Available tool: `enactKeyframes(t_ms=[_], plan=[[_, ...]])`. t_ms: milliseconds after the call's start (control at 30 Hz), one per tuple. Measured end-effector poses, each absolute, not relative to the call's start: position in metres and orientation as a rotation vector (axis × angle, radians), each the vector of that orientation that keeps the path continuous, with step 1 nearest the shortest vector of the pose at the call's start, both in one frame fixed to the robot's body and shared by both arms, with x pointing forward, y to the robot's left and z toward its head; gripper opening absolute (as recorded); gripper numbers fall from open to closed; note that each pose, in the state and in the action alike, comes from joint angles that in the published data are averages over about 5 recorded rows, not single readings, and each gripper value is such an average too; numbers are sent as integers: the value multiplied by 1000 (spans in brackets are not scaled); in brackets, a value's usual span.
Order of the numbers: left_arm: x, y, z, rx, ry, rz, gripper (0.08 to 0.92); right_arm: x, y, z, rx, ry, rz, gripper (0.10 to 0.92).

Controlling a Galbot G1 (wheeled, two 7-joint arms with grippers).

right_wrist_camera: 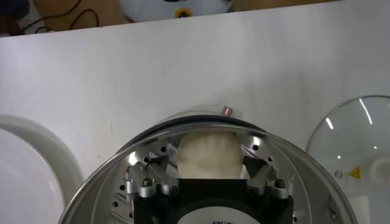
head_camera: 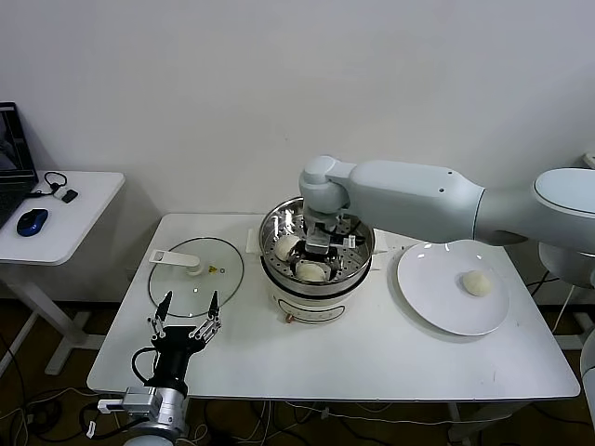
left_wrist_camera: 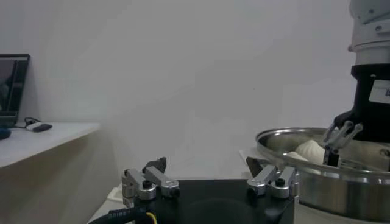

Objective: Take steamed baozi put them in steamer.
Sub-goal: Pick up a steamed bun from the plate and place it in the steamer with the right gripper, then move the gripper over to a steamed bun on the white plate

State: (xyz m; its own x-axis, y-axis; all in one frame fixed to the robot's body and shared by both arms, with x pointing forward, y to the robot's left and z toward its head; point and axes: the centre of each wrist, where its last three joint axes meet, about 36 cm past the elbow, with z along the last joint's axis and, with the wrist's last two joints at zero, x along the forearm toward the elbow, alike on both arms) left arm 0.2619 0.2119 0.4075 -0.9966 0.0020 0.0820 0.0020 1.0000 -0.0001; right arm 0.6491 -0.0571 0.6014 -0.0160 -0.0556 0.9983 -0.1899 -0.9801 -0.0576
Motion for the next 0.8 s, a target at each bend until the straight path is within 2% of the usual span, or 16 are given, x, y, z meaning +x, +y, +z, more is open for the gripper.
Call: enactKeyframes(t_ms=[400, 800], plan=[[262, 211, 408, -7, -3059, 3, 823, 663, -74, 626, 2117, -305, 2178, 823], [263, 208, 412, -28, -3063, 2, 823, 691, -122, 686, 1982, -527, 2151, 823]])
